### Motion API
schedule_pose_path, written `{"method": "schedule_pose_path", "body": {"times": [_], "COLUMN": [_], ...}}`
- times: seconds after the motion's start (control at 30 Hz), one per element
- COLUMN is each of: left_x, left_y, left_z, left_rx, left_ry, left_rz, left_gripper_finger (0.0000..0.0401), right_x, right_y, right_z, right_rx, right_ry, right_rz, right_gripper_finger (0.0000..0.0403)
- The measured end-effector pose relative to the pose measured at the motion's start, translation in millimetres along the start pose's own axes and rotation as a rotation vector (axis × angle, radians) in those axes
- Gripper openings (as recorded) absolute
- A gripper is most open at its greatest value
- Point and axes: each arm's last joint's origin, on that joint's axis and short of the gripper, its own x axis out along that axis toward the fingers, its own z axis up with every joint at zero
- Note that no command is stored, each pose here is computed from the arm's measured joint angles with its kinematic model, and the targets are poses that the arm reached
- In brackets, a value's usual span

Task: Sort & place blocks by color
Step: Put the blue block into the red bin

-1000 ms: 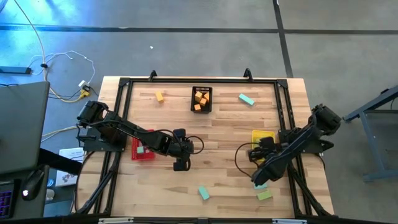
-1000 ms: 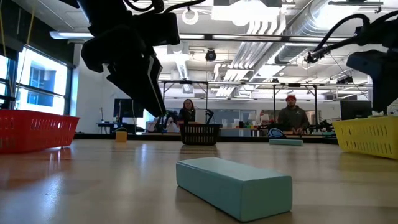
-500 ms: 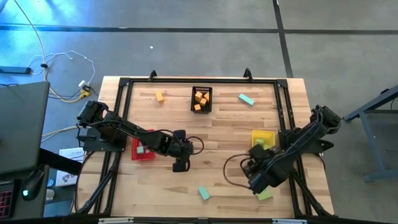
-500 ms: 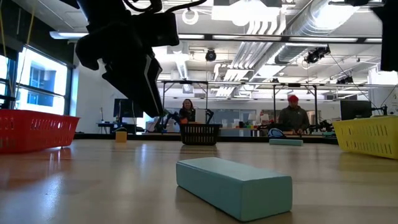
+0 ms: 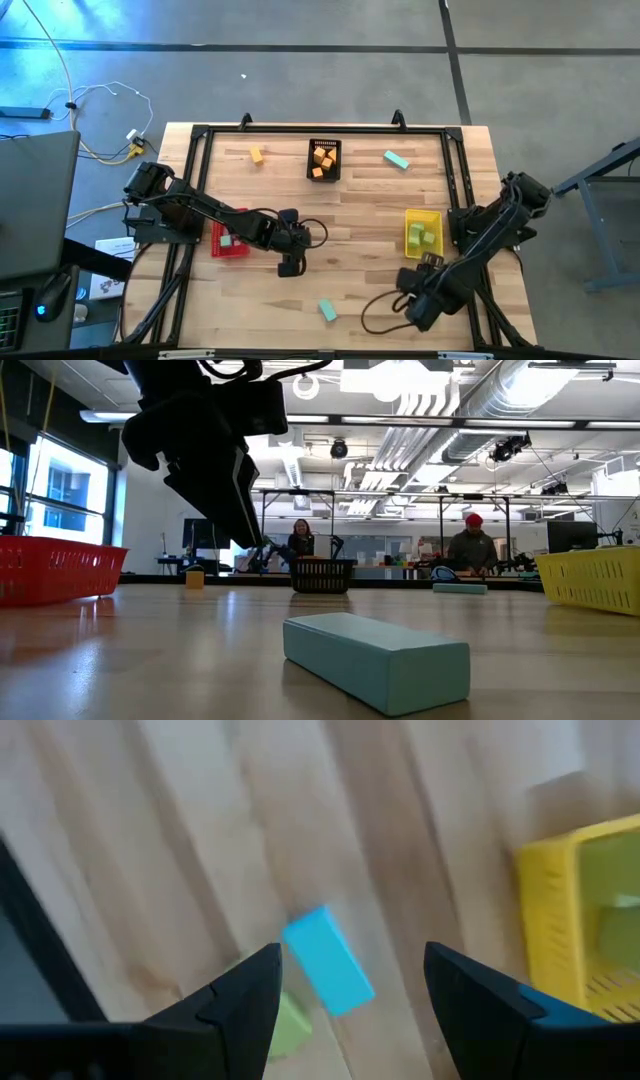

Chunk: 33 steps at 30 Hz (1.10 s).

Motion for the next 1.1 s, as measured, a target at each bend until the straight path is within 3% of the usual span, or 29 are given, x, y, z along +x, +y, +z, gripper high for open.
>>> {"method": "schedule_pose_path", "body": {"times": [0.5,0.83,1.1], "left_x": [0,0,0], "left_y": [0,-1,-1], "left_z": [0,0,-1], "left_rx": [0.0,0.001,0.003], "left_ry": [0.0,0.01,0.016], "left_rz": [0.0,-0.025,-0.024], "left_gripper_finger": [0.0214,0.0214,0.0214], "right_x": [10,49,69], "right_y": [11,23,29], "right_z": [-14,-14,-16], "right_rx": [-0.179,-0.217,-0.24], "right_ry": [0.042,0.108,0.182], "right_rz": [0.041,-0.065,-0.077], "right_gripper_finger": [0.0229,0.0229,0.0229]}}
